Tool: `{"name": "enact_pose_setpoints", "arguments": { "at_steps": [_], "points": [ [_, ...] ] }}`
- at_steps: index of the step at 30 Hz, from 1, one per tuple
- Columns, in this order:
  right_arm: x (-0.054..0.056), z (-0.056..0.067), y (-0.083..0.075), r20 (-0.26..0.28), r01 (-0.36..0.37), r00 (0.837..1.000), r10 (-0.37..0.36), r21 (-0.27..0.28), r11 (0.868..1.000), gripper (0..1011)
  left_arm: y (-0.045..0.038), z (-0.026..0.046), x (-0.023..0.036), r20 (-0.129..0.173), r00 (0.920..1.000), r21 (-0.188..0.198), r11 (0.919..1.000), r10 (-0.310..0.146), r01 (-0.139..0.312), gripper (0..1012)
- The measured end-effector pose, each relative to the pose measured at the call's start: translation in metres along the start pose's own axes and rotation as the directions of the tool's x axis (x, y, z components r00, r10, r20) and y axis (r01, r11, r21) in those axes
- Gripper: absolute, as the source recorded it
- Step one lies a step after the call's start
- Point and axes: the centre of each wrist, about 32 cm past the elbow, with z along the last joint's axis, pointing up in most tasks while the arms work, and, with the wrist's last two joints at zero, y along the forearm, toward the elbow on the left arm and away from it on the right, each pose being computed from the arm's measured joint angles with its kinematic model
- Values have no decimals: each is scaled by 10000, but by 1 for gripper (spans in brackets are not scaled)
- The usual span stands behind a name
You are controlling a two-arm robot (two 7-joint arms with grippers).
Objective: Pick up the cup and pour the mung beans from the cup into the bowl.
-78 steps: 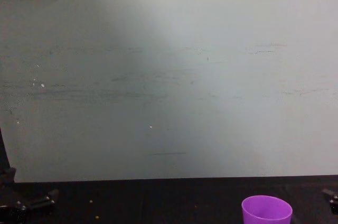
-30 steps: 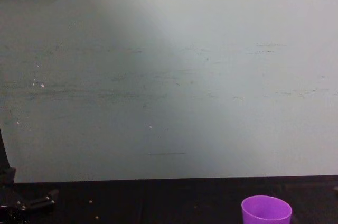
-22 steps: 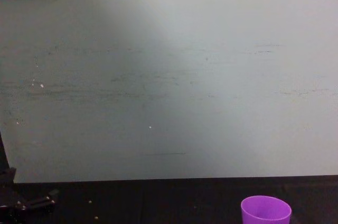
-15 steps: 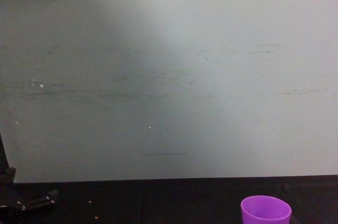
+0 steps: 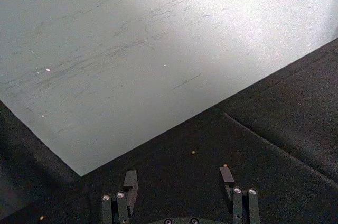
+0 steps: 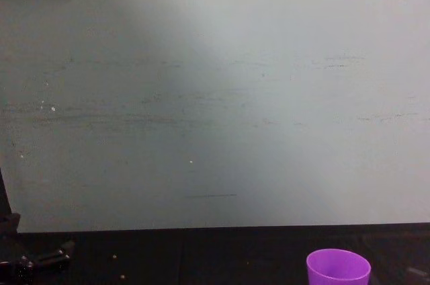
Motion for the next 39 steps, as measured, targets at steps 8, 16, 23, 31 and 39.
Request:
{"name": "enact_pose_setpoints", "arguments": {
  "at_steps": [8,16,23,31,39],
  "points": [
    [-52,-9,296,220,-14,9998,16,-93,10000,1004,0,0,0,0,10000,0,10000,0,0,1011],
    [-53,-14,476,139,39,9999,-37,-84,10000,1004,0,0,0,0,10000,0,10000,0,0,1011],
    [-90,-15,585,56,-131,9999,131,-80,9999,1004,0,0,0,0,10000,1,10000,0,0,1011],
    [-132,-14,662,57,-195,9998,195,-61,9998,1004,0,0,0,0,10000,1,10000,0,0,1011],
    [-139,7,742,153,-128,9998,129,-45,9999,1004,0,0,0,0,10000,0,10000,0,0,1011]
  ]
}}
